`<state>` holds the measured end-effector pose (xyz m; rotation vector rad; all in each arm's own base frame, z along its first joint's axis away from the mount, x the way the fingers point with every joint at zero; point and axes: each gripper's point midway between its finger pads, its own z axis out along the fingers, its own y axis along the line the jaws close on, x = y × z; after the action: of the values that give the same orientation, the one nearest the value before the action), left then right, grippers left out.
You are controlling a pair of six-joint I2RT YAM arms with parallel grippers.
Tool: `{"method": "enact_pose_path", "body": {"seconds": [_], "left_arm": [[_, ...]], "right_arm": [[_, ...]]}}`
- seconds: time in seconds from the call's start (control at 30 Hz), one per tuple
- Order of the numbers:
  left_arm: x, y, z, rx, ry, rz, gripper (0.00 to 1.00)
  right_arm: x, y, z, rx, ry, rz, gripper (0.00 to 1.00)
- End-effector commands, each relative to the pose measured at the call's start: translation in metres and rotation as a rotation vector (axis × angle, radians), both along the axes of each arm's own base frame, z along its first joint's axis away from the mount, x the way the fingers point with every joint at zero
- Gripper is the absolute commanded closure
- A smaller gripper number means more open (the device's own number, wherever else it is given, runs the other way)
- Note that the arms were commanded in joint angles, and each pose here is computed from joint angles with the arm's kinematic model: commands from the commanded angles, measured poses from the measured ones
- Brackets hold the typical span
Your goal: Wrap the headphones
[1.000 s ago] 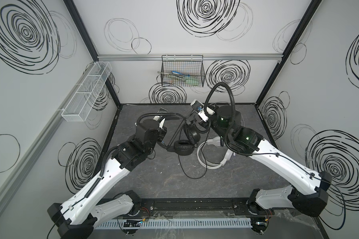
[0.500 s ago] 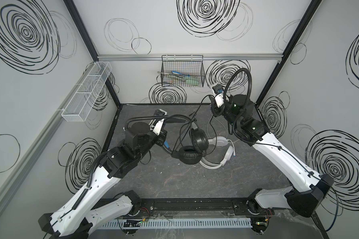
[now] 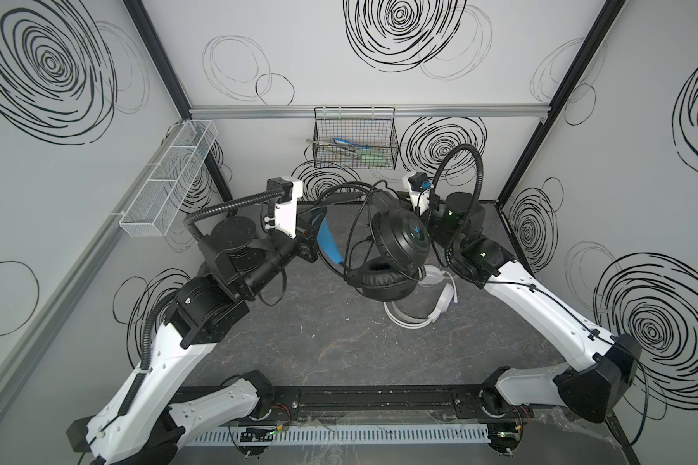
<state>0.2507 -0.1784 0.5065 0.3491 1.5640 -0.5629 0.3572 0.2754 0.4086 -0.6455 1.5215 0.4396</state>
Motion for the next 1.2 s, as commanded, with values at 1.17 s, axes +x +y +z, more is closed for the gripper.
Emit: {"method": "enact_pose_path", "body": {"seconds": [1.17], "left_arm": [[0.051, 0.095, 0.129, -0.575, -0.085, 0.531, 1.0]], "right_arm": [[-0.092, 0.09, -0.127, -0.092, 0.307, 0.394, 0.95]]}}
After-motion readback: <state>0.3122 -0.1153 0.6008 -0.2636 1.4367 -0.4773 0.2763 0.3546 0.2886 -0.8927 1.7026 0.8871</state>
